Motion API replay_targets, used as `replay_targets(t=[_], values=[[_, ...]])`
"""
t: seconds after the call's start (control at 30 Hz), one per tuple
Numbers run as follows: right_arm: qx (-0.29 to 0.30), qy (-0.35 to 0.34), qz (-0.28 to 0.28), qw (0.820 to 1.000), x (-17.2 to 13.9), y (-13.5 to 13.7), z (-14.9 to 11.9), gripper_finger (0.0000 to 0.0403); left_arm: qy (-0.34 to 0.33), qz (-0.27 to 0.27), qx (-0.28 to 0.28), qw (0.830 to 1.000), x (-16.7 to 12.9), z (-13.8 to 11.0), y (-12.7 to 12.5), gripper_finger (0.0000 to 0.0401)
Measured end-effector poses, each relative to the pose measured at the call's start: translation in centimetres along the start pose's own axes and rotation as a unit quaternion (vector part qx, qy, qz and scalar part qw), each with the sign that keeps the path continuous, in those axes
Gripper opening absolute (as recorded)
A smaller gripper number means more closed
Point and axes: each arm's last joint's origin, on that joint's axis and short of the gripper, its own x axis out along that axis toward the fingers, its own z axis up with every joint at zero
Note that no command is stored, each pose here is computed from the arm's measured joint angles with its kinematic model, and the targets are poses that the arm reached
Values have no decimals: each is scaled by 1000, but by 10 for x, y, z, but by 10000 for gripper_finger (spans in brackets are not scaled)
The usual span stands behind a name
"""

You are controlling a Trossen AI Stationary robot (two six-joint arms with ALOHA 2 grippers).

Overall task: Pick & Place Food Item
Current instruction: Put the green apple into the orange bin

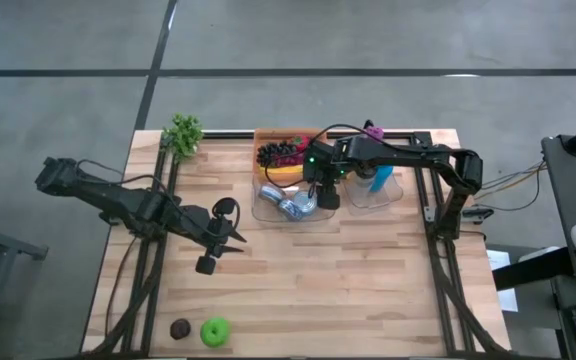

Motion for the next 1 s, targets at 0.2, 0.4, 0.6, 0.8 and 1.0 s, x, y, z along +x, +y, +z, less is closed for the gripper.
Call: replay_targets(t=[0.2, 0.4, 0.6, 0.8, 1.0], values=[[5, -6, -1, 1000, -5, 0, 0, 167, 0, 0, 0, 1000, 0, 0, 0, 118], [50, -26, -2, 998, -33, 5, -1, 157, 0, 0, 0, 1000, 0, 0, 0, 118], [35, -78, 3, 996, -72, 28, -3, 151, 0, 0, 0, 1000, 0, 0, 0, 118], [-3, -133, 25, 991, -100, 65, -3, 154, 0, 0, 0, 1000, 0, 0, 0, 118], [-64, -158, 58, 984, -113, 108, -4, 161, 0, 0, 0, 1000, 0, 0, 0, 118]])
